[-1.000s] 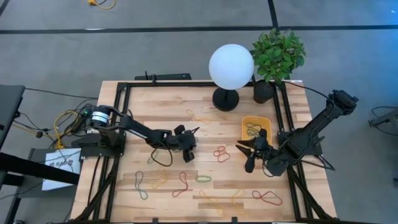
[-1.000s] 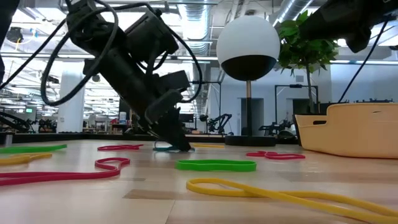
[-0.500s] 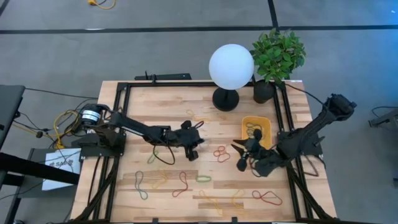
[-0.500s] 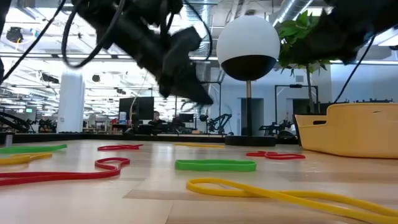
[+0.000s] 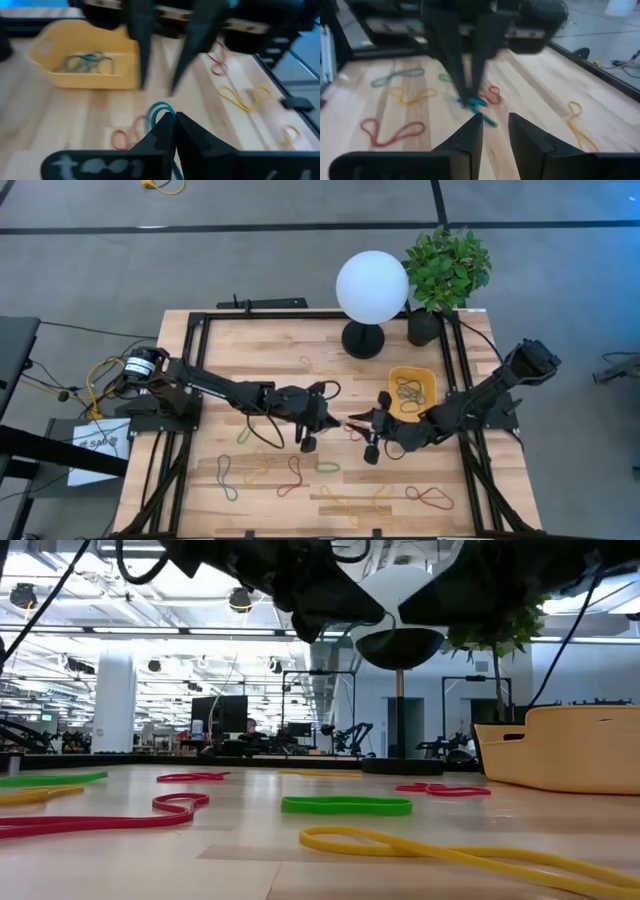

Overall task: Pick and place items into bin
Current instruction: Put the blue rubber band into the bin

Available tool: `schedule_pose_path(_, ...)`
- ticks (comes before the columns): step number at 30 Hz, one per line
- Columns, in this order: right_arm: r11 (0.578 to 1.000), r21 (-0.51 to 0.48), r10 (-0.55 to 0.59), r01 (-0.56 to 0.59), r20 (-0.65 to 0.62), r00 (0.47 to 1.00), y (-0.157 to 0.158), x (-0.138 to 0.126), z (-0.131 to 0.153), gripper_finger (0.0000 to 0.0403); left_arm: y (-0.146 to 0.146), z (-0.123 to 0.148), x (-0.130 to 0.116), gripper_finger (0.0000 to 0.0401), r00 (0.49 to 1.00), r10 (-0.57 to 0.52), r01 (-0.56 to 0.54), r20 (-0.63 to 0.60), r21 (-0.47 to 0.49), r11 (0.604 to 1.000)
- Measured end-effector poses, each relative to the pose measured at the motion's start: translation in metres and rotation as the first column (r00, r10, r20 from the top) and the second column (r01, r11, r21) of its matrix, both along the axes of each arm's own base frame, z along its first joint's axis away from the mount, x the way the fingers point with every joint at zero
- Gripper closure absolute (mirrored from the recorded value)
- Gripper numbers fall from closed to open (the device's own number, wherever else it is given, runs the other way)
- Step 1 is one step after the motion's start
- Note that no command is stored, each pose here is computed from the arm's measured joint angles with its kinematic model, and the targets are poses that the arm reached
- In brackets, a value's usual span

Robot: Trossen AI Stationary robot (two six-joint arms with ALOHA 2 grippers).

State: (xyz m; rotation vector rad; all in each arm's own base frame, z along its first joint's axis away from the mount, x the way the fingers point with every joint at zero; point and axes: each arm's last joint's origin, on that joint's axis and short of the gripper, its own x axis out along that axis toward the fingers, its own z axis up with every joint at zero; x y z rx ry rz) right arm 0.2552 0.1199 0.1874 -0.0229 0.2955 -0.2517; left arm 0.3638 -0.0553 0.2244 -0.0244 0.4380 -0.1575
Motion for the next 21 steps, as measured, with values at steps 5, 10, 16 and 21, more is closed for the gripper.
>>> schedule_pose_path(5, 1.000, -0.001, 0.021, -0.021, -0.032, 0.999, -0.0035, 0.0047, -0.0073, 0.0314, -0.0033, -0.0019, -0.0015, 0.0401, 1.000, -0.009, 0.009, -0.020, 0.007, 1.000)
schedule_pose_path(10, 0.998, 0.023, 0.060, -0.059, -0.038, 0.997, -0.0065, 0.0074, -0.0076, 0.0314, -0.0035, -0.0021, -0.0015, 0.0401, 1.000, -0.010, 0.010, -0.022, 0.007, 1.000)
schedule_pose_path(16, 0.995, 0.051, 0.092, -0.091, -0.011, 0.996, -0.0073, 0.0098, -0.0049, 0.0314, -0.0030, -0.0020, -0.0014, 0.0401, 1.000, -0.009, 0.010, -0.020, 0.010, 1.000)
schedule_pose_path(21, 0.994, 0.057, 0.096, -0.096, -0.004, 0.995, -0.0074, 0.0102, -0.0042, 0.0314, -0.0029, -0.0019, -0.0015, 0.0401, 1.000, -0.009, 0.010, -0.020, 0.010, 1.000)
